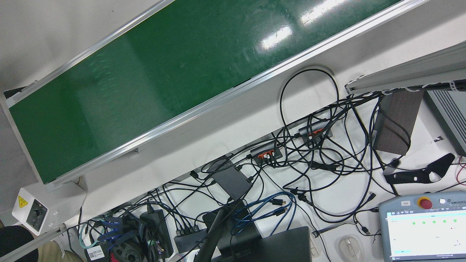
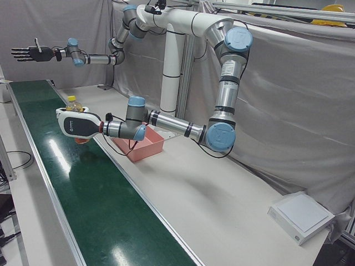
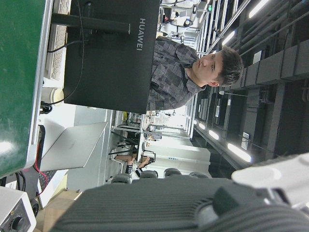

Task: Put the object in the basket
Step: 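Lift the bottle off the belt and carry it toward the pink basket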

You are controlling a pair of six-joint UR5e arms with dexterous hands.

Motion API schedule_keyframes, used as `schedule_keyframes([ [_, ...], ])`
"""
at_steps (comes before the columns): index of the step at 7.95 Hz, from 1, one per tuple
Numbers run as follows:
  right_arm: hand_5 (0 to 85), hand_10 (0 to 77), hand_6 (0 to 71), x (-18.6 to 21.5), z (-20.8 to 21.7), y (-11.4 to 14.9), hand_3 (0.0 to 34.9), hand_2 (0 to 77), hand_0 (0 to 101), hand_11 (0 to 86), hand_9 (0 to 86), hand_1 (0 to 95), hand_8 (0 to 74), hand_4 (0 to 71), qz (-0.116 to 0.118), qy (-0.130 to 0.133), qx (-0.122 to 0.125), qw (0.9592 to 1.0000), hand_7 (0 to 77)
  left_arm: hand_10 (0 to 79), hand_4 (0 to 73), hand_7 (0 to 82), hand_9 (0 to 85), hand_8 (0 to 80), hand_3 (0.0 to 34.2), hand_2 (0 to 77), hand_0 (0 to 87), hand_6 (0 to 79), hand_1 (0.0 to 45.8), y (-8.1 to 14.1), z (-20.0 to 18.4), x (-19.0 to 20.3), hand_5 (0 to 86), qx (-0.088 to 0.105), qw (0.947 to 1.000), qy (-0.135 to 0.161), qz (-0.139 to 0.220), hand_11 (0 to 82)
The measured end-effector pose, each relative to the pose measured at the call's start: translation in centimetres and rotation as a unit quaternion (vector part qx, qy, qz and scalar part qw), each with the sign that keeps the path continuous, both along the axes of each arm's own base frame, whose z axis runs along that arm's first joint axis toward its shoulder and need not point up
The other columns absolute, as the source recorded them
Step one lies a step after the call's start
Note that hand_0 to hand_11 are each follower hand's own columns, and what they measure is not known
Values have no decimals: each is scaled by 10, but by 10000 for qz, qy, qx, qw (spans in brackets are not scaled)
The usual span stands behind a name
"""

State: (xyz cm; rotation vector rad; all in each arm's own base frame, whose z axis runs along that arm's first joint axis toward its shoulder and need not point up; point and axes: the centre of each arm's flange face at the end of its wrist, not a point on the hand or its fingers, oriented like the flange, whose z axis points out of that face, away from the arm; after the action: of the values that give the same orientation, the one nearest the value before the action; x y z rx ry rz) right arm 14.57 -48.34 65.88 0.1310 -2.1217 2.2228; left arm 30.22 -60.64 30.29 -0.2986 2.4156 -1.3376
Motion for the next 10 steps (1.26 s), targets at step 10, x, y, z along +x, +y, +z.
schedule_keyframes([
  [10,0,0,0,0,1,0,0,5,3,0,0,0,0,0,0,0,-6,10000,5,589,371,687,589,638,0,491,566,464,54,202,-60,83,605,687,9864,-192,1479,578],
])
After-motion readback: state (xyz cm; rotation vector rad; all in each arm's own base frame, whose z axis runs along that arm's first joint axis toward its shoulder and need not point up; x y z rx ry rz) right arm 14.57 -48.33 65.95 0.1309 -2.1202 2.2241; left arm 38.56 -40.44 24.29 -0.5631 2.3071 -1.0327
